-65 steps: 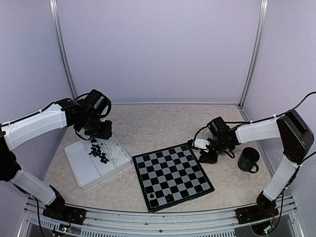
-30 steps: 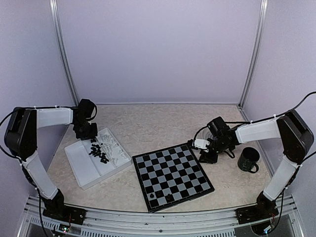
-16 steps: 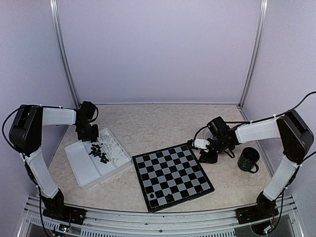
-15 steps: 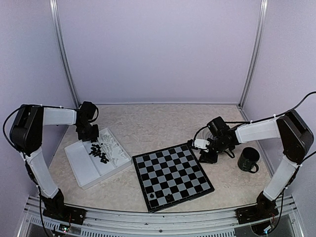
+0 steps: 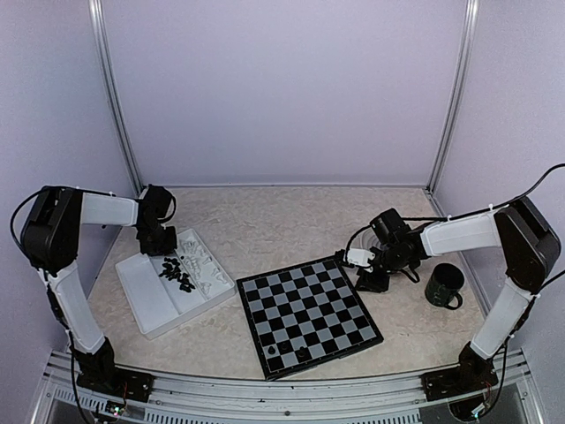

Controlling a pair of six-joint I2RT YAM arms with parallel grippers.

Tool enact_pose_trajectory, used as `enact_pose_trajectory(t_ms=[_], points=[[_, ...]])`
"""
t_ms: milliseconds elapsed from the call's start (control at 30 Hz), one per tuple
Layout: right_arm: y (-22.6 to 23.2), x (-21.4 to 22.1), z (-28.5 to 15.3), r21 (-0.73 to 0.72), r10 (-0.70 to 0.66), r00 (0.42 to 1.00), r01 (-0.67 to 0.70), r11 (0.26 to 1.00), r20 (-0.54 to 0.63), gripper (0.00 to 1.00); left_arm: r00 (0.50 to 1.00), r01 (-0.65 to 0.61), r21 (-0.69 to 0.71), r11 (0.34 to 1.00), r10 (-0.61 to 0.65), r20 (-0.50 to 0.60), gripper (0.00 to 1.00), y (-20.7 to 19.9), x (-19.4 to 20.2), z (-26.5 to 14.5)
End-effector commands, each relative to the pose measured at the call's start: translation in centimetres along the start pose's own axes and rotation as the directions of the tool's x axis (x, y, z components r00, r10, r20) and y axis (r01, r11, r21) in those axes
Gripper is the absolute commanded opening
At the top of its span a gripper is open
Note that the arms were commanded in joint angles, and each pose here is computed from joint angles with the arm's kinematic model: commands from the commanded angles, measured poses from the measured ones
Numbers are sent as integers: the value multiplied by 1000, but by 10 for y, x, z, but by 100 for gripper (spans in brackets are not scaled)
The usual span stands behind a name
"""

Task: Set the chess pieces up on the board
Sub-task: Adjust the chess pile in the storage box, then pick up the pawn from the storage box.

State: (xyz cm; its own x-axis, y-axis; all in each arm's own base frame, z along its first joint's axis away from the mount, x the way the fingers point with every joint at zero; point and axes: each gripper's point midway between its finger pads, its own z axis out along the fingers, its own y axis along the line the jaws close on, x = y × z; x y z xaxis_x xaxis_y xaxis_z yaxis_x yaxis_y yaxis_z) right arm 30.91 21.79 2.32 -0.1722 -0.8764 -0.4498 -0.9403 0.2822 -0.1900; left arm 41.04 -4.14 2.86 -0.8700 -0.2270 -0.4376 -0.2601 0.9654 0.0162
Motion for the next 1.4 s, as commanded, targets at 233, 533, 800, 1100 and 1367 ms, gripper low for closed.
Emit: enact_pose_trajectory(t_ms=[233,533,800,1100,1367], points=[[19,12,15,-67,-12,998,8,998,-60,45,1000,-23,-41,999,22,-20,16,23,31,-32],[24,8,17,-76,-30,998,25,997,-61,45,996,-8,3,1000,7,92,28,9,-22,-46],[19,4,10,-43,-39,998,37,998,-46,45,998,2,3,1000,-2,66,21,1,-27,-23],[21,5,10,-53,-41,998,39,998,-45,45,996,68,-14,998,-67,55,21,9,-23,-10],[21,3,8,-48,-45,998,43,998,-39,45,995,88,9,996,-88,49,20,11,-28,3]])
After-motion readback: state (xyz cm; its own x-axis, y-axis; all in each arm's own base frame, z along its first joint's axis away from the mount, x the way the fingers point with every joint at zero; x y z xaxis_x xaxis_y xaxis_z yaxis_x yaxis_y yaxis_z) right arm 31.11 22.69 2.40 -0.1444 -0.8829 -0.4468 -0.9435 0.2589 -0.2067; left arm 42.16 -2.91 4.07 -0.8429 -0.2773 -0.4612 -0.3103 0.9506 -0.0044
